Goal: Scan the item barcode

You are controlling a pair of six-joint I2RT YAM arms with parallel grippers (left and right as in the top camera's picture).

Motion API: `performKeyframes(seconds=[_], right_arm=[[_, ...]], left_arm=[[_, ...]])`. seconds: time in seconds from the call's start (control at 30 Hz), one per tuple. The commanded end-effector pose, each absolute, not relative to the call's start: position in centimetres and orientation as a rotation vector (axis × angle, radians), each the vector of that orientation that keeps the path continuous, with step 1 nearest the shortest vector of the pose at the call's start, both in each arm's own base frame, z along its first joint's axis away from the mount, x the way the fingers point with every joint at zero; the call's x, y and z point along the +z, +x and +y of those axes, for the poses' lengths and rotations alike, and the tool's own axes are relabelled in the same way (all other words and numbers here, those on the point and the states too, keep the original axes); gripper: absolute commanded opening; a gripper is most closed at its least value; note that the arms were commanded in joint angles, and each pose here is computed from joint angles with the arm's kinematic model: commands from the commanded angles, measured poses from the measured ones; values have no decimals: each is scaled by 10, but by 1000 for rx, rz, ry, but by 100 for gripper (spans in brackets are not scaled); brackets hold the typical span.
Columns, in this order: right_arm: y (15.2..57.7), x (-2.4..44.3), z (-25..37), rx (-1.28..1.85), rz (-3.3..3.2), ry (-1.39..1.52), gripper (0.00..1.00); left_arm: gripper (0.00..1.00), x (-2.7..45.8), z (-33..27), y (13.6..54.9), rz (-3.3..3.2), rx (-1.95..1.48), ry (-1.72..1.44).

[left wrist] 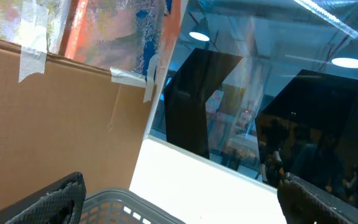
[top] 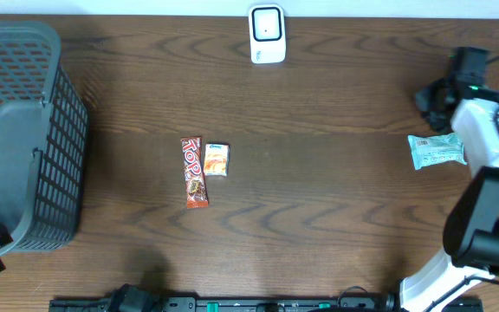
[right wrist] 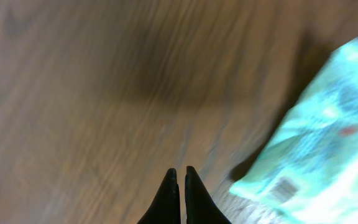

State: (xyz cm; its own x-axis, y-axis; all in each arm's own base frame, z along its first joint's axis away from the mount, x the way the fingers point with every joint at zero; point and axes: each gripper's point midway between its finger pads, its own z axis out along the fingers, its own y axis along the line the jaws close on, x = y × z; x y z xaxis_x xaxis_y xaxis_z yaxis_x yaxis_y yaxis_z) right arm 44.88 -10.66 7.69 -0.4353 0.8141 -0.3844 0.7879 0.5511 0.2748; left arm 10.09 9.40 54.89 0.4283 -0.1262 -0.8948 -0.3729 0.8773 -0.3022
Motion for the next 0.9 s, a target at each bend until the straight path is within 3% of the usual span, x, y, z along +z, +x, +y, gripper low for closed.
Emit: performKeyframes(seconds=[0.0,0.37,0.57,0.87], right_arm=[[446,44,-96,0,2406,1263,1],[406,16,-98,-188,2570,1287,1],[371,20,-145,-474,2541,1378,1],[341,22,-213,-514,2368,1659,1]], left_arm=[[98,548,96,98,1123,159,-519],[98,548,96,98,1123,159,-519],[98,548,96,98,1123,159,-519],[98,548,96,98,1123,159,-519]])
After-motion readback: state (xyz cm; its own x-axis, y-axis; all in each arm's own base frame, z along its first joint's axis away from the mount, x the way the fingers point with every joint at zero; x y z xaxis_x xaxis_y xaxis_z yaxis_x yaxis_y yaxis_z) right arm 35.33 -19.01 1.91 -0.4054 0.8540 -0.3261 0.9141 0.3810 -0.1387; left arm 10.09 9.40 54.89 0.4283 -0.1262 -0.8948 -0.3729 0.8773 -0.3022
